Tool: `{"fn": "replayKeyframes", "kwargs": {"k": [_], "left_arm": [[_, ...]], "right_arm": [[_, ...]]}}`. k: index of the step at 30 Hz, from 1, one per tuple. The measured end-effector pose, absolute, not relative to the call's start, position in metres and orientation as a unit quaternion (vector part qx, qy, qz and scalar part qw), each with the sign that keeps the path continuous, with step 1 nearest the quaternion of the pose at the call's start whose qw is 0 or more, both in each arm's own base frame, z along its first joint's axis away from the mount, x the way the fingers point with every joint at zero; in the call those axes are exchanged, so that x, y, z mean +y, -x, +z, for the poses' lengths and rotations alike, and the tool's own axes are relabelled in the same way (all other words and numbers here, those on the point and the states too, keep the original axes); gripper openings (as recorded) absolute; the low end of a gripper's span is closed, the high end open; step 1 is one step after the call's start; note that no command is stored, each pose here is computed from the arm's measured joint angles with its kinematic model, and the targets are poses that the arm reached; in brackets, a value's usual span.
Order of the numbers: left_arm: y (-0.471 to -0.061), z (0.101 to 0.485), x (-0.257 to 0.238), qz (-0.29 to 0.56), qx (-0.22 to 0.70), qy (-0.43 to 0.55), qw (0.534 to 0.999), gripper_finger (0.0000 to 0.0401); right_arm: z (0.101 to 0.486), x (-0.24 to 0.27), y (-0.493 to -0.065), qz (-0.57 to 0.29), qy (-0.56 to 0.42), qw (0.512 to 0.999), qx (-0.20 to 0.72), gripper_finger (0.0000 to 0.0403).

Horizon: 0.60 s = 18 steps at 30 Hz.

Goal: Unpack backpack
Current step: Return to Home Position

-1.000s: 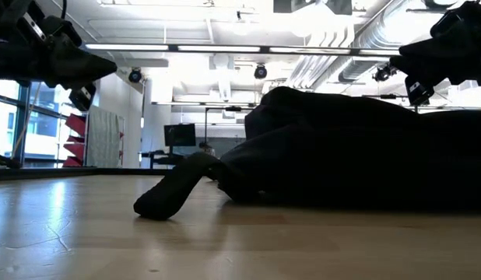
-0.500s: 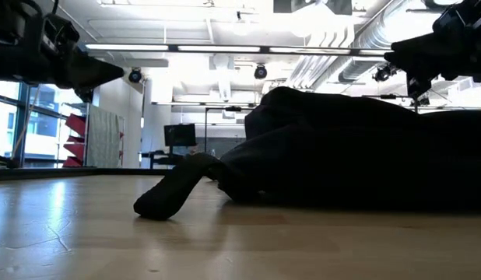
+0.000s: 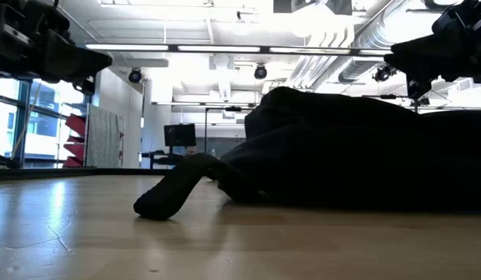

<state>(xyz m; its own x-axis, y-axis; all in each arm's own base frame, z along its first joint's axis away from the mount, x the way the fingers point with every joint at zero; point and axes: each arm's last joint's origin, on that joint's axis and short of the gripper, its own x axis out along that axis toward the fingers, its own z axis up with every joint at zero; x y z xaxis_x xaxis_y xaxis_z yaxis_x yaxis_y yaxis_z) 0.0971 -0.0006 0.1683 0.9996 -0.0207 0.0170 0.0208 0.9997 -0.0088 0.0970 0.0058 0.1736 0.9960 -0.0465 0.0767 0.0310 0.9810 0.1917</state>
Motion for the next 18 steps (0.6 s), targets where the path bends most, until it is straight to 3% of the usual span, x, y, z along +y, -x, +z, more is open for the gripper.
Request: {"fn": "replayKeyframes", "kwargs": {"k": [18], "left_arm": [[-0.0971, 0.1681, -0.0006, -0.005, -0.007, -0.015, 1.000, 0.0000]], "right_arm": [[0.1700, 0.0058, -0.0972, -0.021, -0.093, 0.995, -0.022, 0.0087]]}}
